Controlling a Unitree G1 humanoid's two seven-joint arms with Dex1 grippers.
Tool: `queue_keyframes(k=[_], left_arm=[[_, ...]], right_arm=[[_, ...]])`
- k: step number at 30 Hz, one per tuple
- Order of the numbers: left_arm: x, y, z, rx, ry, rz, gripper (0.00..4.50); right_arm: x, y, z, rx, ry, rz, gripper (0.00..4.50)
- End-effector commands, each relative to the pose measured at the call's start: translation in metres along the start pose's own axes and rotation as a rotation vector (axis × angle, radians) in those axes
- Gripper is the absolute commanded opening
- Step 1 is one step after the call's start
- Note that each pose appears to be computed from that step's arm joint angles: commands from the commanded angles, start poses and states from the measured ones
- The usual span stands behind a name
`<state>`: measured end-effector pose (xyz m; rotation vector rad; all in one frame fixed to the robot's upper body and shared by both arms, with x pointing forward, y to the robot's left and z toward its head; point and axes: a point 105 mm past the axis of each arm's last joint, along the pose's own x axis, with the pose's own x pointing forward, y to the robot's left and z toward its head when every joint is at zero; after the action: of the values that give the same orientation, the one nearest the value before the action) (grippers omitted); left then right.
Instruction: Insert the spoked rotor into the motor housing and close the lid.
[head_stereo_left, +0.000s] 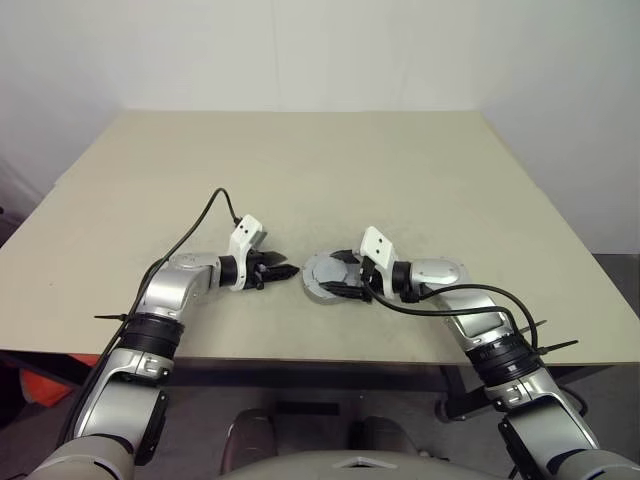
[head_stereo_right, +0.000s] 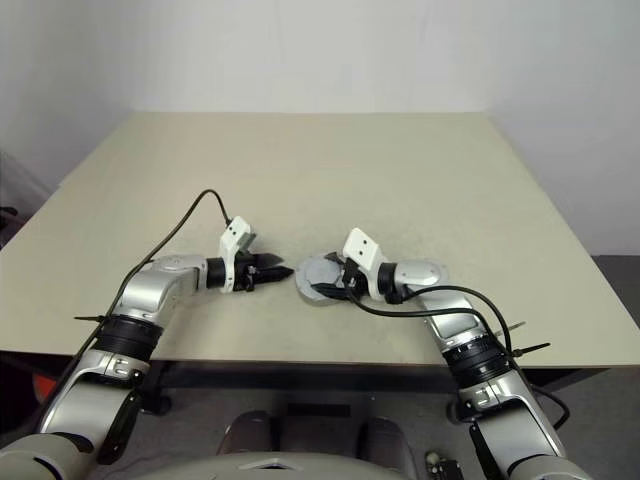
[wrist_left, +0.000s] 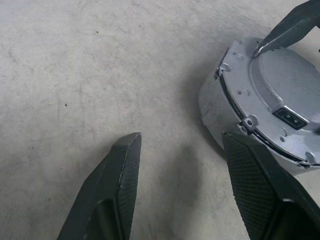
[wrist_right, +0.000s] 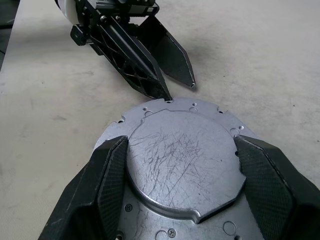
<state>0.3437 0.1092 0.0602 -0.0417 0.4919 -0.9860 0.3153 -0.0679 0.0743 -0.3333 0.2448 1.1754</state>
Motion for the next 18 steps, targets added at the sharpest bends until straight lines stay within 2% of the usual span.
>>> queue_keyframes(k=[1,18], left_arm=[[-0.004,-0.002,0.009,0.030,-0.024,-0.004,2.73],[-0.003,-0.001,0.007,0.030,-0.015,0.002,2.73]], right_arm=[[-0.001,-0.004,0.010,-0.010,-0.023,-0.006,2.94],[-0.003,-0.003,0.024,-0.004,-0.070,0.001,2.94]])
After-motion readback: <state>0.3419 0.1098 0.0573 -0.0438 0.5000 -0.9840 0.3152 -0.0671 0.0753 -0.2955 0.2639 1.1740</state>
